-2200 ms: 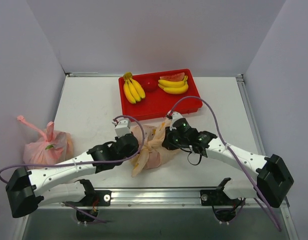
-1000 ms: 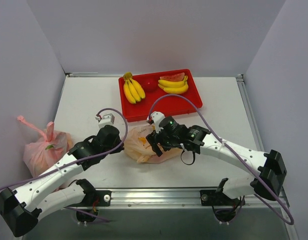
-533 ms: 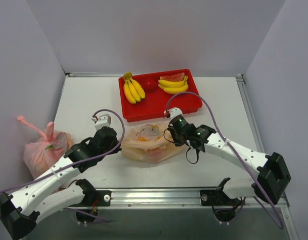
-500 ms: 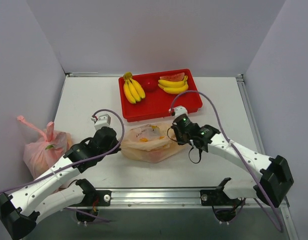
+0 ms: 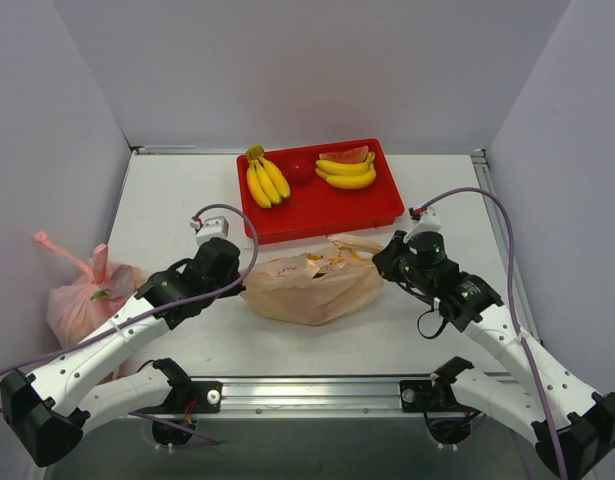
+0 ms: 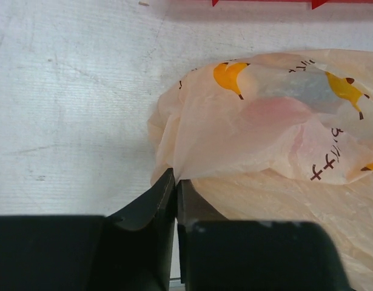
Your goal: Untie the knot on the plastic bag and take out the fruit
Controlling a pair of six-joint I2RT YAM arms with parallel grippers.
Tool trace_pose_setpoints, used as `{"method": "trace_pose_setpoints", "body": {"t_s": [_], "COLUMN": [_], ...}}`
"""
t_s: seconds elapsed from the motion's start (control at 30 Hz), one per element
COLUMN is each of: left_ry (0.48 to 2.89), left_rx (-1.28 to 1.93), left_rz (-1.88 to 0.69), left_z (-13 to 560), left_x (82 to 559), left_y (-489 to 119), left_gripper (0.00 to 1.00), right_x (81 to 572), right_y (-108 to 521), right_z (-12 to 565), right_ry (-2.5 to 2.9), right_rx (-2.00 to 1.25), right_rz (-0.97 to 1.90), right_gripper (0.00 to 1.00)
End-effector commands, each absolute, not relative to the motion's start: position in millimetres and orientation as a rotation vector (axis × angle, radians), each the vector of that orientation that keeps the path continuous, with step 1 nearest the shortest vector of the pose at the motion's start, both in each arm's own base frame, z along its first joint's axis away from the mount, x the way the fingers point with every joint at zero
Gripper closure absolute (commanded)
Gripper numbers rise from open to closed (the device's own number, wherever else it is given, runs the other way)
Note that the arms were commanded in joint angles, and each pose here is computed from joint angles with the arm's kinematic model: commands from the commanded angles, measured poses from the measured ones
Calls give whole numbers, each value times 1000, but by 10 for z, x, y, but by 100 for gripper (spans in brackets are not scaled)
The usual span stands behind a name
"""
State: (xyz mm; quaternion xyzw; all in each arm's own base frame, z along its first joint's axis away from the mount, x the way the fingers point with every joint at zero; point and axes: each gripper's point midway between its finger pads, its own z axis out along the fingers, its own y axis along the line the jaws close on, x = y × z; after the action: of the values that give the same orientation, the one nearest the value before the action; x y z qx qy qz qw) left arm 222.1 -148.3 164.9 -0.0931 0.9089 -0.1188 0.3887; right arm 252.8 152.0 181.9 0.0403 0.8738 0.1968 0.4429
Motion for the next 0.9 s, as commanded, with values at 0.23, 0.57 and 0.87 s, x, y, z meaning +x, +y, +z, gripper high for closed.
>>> {"method": "trace_pose_setpoints", "body": {"t_s": [0.23, 0.57, 0.87], "left_ry": [2157, 2118, 2224], "left_rx": [-60, 229, 137], "left_rz": [-454, -527, -195], "left_z": [2679, 2919, 2159], "left_x": [2513, 2143, 2228], "left_y": [-1910, -2694, -2522], "left_gripper": [16, 7, 7], "right_x": [2664, 2731, 2703], "right_y": [1864, 1888, 1923], "right_z": [2390, 2586, 2536], "right_ry": [1996, 1945, 1954], "right_rx": [64, 44, 30], "right_rz": [710, 704, 693], "right_gripper": [100, 100, 100]}}
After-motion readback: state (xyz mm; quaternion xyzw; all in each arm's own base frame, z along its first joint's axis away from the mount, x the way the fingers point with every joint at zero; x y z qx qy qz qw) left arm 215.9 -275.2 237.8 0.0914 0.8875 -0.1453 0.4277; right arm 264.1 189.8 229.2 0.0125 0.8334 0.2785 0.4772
